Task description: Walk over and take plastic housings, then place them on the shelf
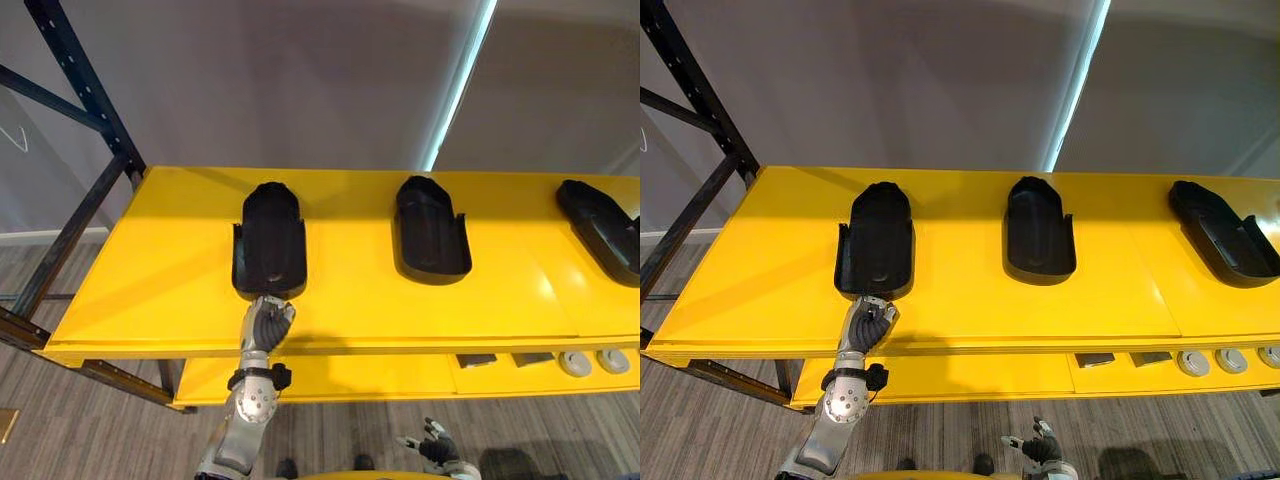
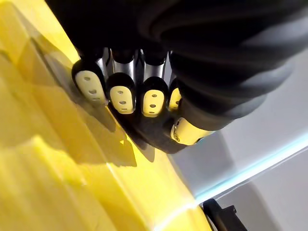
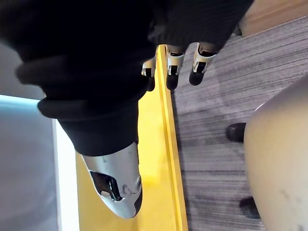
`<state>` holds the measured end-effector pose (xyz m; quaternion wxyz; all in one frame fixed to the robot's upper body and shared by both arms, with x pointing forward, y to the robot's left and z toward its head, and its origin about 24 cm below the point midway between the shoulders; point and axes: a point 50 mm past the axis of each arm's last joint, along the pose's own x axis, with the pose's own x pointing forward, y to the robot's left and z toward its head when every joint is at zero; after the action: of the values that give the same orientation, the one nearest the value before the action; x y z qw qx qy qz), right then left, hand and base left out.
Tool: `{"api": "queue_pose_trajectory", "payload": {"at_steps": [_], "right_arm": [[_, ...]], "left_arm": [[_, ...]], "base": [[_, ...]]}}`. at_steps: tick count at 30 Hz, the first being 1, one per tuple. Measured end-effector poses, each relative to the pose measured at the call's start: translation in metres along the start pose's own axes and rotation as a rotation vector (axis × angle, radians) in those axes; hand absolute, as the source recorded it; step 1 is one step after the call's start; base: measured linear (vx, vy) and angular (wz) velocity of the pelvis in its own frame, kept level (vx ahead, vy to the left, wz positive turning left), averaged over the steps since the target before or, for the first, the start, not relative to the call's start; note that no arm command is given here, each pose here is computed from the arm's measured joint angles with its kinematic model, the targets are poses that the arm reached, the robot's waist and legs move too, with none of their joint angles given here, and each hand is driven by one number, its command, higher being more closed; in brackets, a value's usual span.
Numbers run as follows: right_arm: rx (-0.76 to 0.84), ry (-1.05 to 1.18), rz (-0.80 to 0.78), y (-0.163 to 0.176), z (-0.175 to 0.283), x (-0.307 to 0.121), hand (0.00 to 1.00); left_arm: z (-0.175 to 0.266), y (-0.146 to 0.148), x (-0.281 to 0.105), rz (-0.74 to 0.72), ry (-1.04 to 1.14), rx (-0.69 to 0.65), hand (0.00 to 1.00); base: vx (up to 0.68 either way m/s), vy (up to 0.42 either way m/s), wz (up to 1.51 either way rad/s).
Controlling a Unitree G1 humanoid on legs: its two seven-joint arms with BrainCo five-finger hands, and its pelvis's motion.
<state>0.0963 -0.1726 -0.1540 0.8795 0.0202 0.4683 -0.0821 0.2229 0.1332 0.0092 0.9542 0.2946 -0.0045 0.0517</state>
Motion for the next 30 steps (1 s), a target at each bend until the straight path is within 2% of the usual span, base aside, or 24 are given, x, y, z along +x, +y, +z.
{"api": "queue_pose_trajectory", "payload": {"at_steps": [12, 24, 27, 29, 30], "right_arm": [[-0.005, -0.006, 0.005, 0.001, 0.003, 0.001, 0.00], [-0.023, -0.010, 0.010, 0.001, 0.006, 0.003, 0.00], [-0.023, -0.011, 0.011, 0.002, 0.006, 0.003, 0.00], [-0.022, -0.012, 0.012, 0.002, 0.007, 0.003, 0.00], [-0.021, -0.003, 0.010, 0.002, 0.004, 0.003, 0.00]], "left_arm": [[-0.001, 0.007, 0.030, 0.035, 0.013, 0.060, 1.00], [-0.004, 0.016, 0.037, 0.067, 0.024, 0.068, 1.00], [-0.001, 0.017, 0.036, 0.072, 0.023, 0.024, 1.00], [0.009, 0.024, 0.034, 0.101, -0.009, -0.053, 1.00], [0.027, 0.035, 0.032, 0.145, -0.084, -0.139, 1.00]], "base": [[-0.01, -0.007, -0.04], [-0.01, -0.003, -0.01], [0.00, -0.007, 0.10], [-0.01, -0.010, 0.11], [-0.01, -0.013, 0.05]]}}
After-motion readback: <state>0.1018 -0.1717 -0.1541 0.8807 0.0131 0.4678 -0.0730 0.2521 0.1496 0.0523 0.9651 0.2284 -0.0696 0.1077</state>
